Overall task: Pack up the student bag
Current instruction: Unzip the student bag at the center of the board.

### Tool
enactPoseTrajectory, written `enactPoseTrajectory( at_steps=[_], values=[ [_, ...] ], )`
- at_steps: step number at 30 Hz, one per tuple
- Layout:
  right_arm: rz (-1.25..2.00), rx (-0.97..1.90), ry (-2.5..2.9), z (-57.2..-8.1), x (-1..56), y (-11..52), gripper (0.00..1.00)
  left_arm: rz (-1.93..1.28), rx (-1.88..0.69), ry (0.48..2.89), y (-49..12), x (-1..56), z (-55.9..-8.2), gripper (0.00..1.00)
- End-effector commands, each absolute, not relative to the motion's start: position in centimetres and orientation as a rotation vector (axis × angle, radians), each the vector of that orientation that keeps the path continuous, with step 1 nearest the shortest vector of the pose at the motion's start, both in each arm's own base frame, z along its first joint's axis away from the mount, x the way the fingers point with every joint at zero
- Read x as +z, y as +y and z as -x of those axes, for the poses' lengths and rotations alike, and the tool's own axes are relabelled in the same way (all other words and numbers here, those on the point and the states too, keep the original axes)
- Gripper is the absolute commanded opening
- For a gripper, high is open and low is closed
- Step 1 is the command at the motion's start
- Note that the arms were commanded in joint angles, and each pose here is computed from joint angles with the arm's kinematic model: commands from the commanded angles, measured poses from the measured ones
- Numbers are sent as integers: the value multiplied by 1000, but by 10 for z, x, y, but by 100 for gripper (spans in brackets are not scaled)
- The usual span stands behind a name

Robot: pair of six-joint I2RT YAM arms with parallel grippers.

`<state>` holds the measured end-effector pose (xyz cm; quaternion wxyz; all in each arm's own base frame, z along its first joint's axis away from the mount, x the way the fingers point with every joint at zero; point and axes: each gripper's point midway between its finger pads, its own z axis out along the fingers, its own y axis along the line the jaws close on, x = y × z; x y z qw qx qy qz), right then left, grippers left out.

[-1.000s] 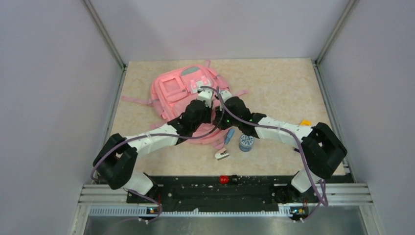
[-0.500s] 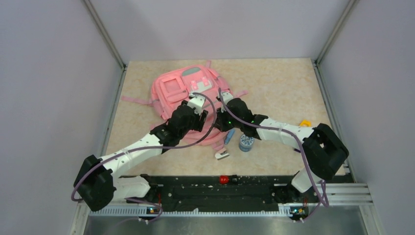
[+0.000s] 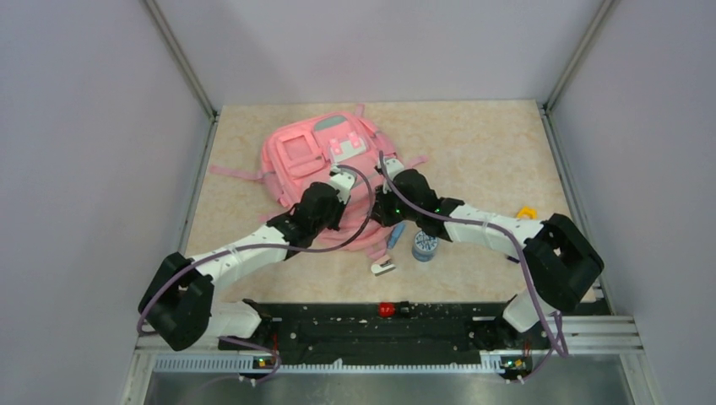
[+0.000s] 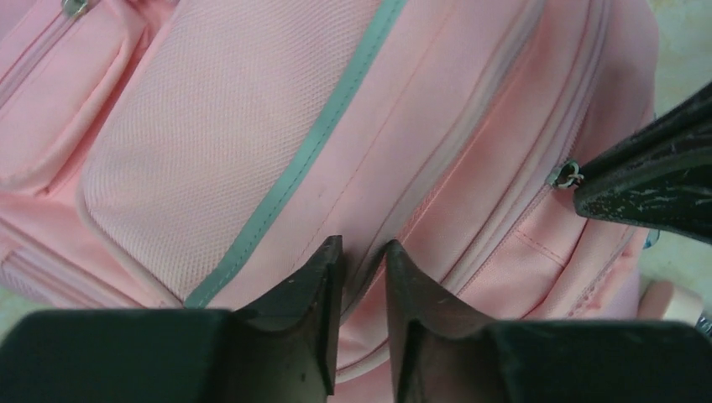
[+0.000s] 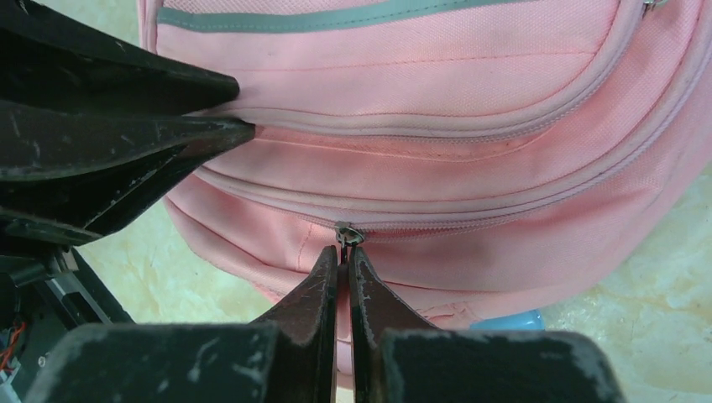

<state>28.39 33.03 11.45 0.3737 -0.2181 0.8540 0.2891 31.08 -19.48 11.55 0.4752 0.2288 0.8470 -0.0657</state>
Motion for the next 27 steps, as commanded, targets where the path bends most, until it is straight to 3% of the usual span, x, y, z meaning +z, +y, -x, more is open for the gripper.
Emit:
enactPoseTrajectory(
  at_steps=[1,5,11,20,21,24,27],
  values=[
    [533,830,2112,-276,143,337,0,-595,-241,1973,-218,133,-326,18],
    [532,844,2079,-267,148,354,0,-600,-311,1946,-229,141,-326,0],
    [521,951,1984,-241,164,396,0,-540,-375,1938,-234,148,-325,0],
    [568,994,1962,-240,166,429,0,-407,-399,1902,-227,168,-326,0],
    [576,990,1954,-239,169,428,8,-377,-392,1895,-223,173,-327,0],
    [632,933,1949,-237,175,416,47,-279,-369,1883,-208,183,-331,0],
    [666,855,1950,-235,186,395,68,-191,-368,1871,-195,190,-333,0]
  ],
)
